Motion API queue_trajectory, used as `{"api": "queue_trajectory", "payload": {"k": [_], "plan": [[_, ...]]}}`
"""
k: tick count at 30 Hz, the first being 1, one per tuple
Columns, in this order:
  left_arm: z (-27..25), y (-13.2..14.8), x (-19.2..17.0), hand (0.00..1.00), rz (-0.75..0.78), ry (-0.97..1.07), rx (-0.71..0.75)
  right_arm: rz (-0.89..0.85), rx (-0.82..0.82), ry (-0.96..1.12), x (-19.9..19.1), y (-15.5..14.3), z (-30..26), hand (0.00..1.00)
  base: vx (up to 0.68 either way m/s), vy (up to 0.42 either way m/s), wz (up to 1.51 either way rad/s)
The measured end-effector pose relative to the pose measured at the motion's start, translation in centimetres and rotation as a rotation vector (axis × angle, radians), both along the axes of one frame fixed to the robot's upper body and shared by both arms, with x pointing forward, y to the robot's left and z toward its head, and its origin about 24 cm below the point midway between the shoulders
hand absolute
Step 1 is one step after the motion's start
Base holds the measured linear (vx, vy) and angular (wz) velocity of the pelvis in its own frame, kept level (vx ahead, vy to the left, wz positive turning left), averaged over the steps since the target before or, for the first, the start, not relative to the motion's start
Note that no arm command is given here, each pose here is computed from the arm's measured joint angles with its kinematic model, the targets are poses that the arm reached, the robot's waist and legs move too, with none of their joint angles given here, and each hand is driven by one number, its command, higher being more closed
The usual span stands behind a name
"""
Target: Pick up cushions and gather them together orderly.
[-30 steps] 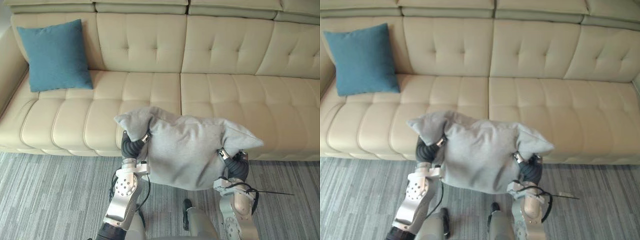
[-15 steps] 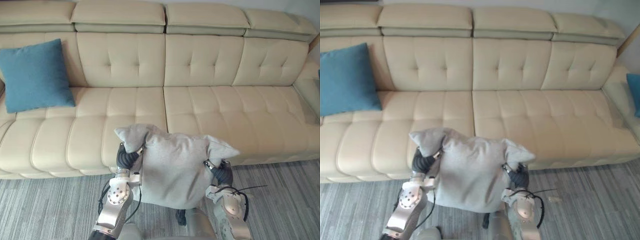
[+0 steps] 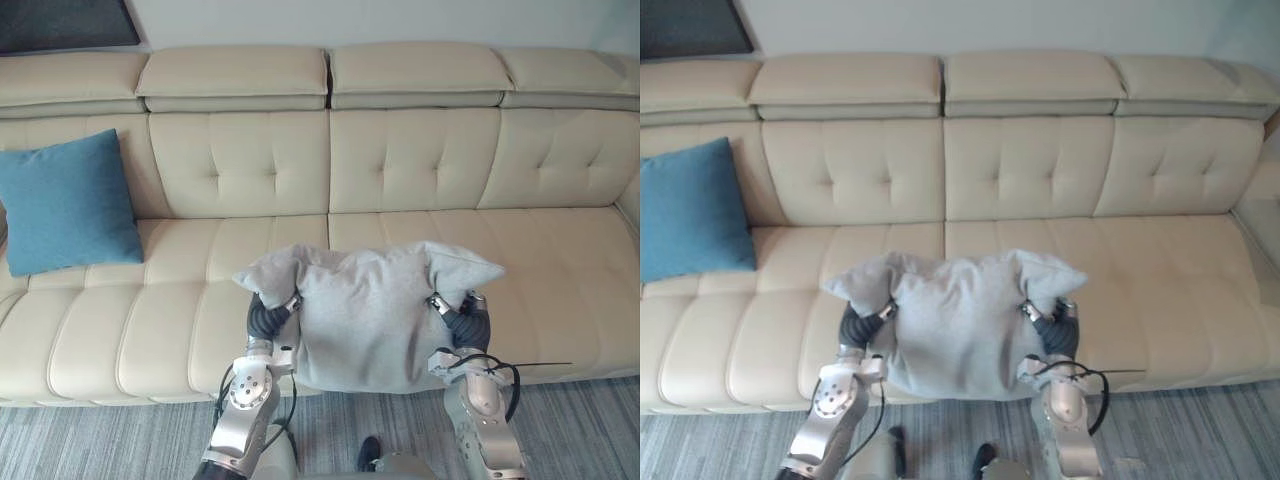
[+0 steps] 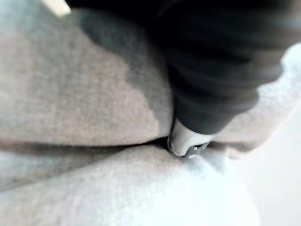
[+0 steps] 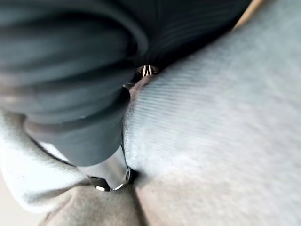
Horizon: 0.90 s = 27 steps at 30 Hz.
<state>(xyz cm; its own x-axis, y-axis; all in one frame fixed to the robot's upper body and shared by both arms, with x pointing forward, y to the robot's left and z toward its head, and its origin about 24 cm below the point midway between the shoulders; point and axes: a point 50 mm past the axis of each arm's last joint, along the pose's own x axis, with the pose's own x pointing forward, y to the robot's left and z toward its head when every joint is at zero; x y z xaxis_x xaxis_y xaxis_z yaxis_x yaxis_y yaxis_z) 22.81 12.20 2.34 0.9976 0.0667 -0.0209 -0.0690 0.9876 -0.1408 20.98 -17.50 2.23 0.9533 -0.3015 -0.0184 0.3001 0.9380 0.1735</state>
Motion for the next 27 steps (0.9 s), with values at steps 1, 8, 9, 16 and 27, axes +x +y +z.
{"api": "queue_trajectory", "payload": {"k": [1, 8, 9, 16, 27], "plan": [[0.0, 0.0, -0.1, 1.00, 0.001, 0.001, 0.000, -0.004, 0.002, 0.010, -0.2, 0.1, -0.2, 1.00, 0.09, 0.142, -0.29], [0.6, 0.0, -0.5, 1.00, -0.032, -0.028, 0.002, 0.007, -0.016, 0.071, -0.2, 0.3, -1.6, 1.00, 0.04, 0.086, -0.33], [0.5, 0.1, -0.5, 1.00, -0.043, -0.024, 0.017, 0.007, -0.017, 0.092, -0.2, 0.3, -2.1, 1.00, 0.04, 0.013, 0.11], [0.3, 0.2, 0.3, 1.00, -0.071, -0.021, 0.065, 0.020, -0.062, 0.092, 0.2, 0.0, -1.9, 1.00, 0.08, -0.120, 0.54], [0.6, -0.8, 0.6, 1.00, -0.086, -0.034, 0.035, 0.011, -0.116, 0.040, 1.2, -1.0, -0.5, 1.00, 0.08, -0.095, 0.11]]}}
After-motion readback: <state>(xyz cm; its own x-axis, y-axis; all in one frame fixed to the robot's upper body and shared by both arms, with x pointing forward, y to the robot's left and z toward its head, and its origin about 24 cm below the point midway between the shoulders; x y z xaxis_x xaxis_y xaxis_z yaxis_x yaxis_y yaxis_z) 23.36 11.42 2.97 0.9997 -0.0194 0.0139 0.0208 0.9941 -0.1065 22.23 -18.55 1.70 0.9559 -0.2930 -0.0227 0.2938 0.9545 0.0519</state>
